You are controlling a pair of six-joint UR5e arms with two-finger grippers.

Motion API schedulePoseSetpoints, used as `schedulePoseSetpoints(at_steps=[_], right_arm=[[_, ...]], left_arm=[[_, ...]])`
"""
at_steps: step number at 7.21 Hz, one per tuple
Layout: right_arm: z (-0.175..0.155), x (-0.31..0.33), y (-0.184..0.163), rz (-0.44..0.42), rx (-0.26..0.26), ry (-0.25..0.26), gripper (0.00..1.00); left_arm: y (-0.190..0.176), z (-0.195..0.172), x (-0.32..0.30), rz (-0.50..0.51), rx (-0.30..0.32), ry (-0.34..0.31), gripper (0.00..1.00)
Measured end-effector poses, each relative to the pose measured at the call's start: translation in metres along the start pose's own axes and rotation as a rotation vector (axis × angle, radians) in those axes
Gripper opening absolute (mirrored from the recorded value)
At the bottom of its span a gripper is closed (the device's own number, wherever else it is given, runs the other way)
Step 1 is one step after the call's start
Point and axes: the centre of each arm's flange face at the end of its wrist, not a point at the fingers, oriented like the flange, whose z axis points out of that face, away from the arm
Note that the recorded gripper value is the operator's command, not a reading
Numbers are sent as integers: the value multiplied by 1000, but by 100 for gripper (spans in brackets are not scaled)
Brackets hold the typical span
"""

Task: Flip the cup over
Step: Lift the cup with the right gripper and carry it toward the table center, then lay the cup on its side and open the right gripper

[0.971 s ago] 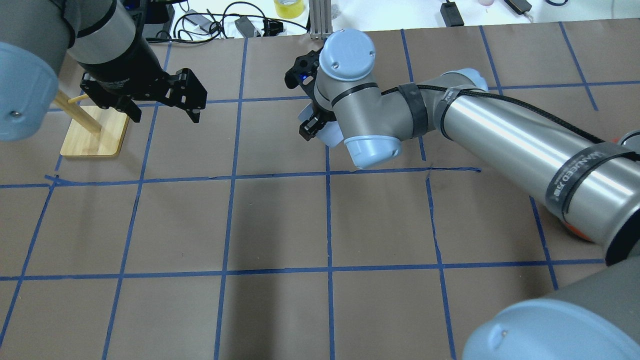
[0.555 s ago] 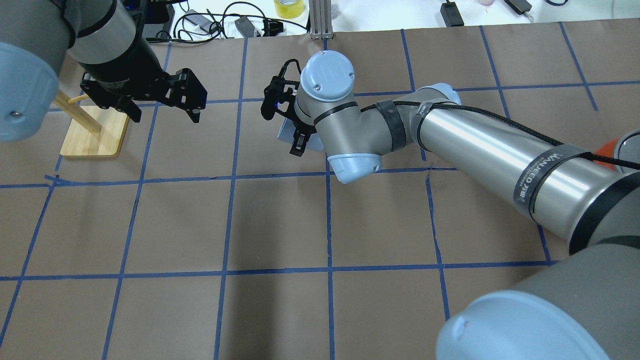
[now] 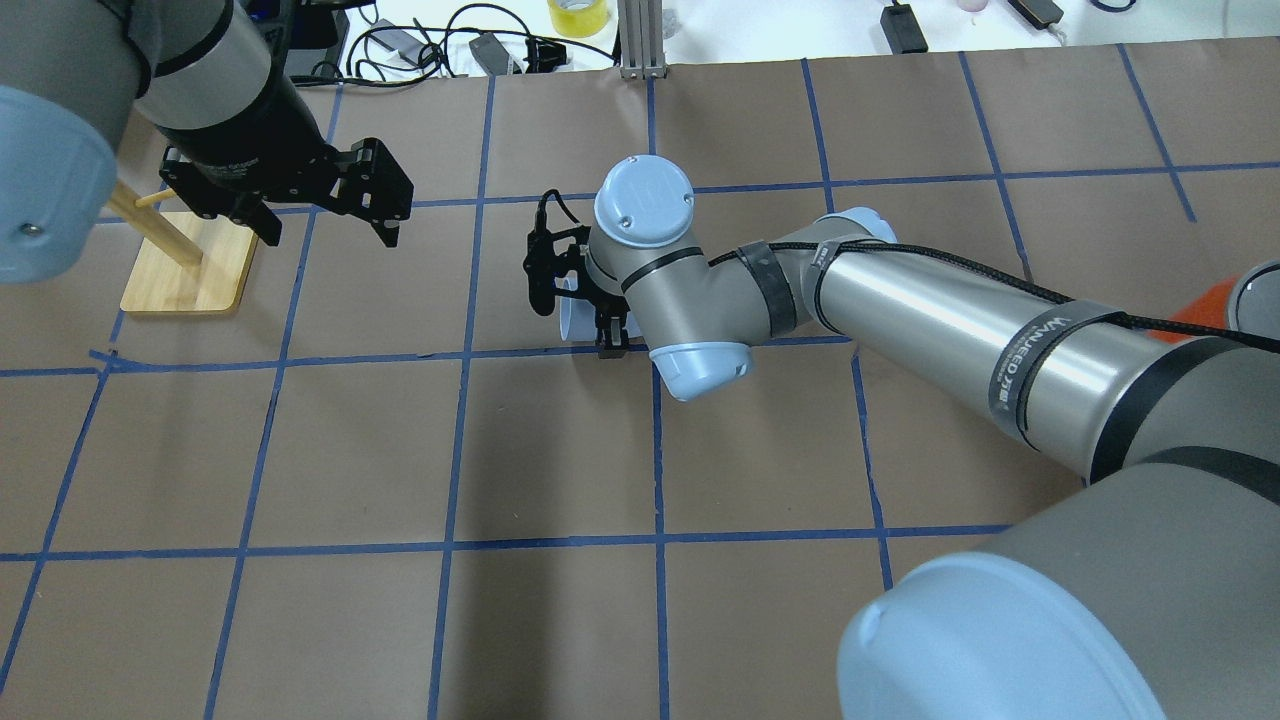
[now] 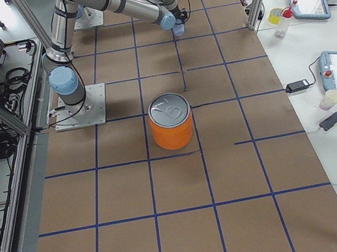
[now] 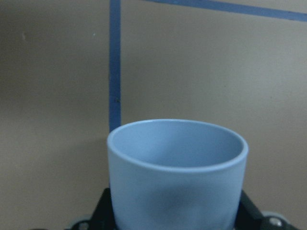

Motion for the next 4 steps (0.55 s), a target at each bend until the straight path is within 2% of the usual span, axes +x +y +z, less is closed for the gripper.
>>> schedulePoseSetpoints(at_steps=[1,2,4], right_arm=[[4,-4,2,-19,-8,-9,95],[5,-5,3,-26,-10,-11,100],[-5,-5,3,-26,-6,-1,100]], left_arm=[[0,0,0,0,0,0,100],[0,0,0,1,0,-1,100],[0,0,0,1,1,-2,100]])
